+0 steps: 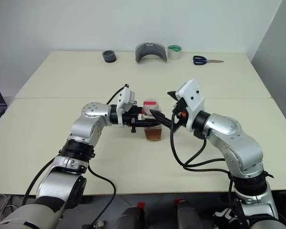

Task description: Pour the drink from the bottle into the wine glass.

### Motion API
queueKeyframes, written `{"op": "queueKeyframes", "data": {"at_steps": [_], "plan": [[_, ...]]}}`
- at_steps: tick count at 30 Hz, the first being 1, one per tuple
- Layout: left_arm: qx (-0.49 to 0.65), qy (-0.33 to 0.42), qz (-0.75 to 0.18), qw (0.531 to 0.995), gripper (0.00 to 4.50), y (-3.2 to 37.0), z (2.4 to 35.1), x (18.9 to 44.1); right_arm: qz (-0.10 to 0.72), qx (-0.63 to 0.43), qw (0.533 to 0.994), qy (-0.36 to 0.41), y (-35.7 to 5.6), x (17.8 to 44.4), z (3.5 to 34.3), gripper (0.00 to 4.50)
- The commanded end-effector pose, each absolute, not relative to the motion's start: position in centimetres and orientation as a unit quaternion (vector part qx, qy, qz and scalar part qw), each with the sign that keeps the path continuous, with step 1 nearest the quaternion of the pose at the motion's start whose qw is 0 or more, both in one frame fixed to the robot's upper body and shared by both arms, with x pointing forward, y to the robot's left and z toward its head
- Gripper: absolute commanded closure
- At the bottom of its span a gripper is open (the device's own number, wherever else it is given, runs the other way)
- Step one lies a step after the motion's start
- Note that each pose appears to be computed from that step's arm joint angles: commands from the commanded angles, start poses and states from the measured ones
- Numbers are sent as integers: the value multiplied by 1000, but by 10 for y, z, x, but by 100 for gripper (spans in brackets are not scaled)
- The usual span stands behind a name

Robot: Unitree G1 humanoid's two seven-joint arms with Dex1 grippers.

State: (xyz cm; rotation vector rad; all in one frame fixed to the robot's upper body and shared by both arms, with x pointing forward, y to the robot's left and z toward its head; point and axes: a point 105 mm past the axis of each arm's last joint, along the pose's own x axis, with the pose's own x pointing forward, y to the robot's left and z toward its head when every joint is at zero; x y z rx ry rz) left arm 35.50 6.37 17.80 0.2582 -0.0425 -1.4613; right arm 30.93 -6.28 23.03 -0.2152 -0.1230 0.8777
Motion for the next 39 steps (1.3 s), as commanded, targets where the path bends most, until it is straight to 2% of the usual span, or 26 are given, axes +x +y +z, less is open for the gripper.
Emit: {"op": "queueKeyframes", "data": {"at_steps": [1,15,24,39], "plan": [[127,-43,-672,728,277,63,188,351,413,-111,900,-80,-69,306,239,0],[128,-43,-672,728,277,63,189,351,421,-103,897,-81,-69,302,241,0],[127,-43,-670,730,277,64,189,352,483,-83,869,-68,-60,283,242,0],[132,-47,-673,726,277,63,190,351,457,-82,883,-67,-48,308,242,0]]}}
